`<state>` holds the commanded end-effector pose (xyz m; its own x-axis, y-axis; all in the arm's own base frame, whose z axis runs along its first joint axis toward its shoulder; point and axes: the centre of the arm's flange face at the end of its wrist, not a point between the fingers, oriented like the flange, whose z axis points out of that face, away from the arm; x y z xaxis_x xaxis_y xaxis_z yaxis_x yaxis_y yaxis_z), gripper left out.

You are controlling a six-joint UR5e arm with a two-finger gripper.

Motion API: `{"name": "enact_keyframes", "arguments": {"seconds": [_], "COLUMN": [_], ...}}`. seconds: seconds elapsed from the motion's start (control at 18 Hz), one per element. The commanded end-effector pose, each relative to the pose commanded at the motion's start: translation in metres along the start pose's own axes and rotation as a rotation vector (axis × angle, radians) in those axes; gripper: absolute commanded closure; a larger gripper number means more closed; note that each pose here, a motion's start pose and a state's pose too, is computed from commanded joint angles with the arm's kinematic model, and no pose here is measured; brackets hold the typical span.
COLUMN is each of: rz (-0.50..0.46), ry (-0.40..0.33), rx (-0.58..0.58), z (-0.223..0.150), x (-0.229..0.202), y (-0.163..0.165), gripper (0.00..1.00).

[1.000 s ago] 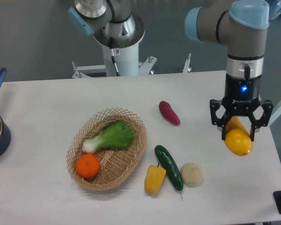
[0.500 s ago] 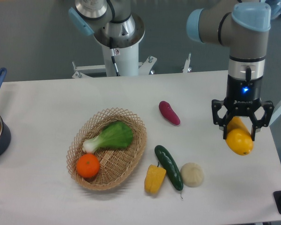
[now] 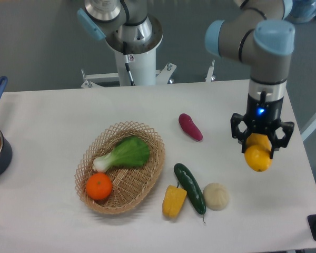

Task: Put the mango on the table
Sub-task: 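Lower the held yellow mango down onto the table surface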

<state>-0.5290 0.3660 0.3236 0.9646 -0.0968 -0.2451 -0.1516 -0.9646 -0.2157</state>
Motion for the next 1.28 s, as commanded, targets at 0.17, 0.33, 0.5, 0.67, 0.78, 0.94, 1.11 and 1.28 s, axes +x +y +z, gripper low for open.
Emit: {"name": "enact_keyframes", "arguments": {"seconds": [0.17,0.33,0.5,0.67,0.78,0.94,1.11,1.28], "rz": [0.070,0.124,0.155,0.154,0.146,0.142,0.139,0.119], "ry": [0.046,0.077,0.097,0.127,0.129,0.161,0.162,0.179], "rx": [-0.024,-0.034,-0.041,-0.047,-0.049,-0.053,-0.053,-0.055], "z": [0.028,0.048,0.062,0.079,0.079,0.090,0.090,0.095], "x": [0.004,-0.003,-0.010,-0.010,-0.011,0.003,0.004,0.011], "y": [0.020,0.046,0.065,0.083,0.090,0.095,0.095,0.101], "gripper": [0.63,0.63,0.63,0.63,0.63,0.63,0.63,0.63]}}
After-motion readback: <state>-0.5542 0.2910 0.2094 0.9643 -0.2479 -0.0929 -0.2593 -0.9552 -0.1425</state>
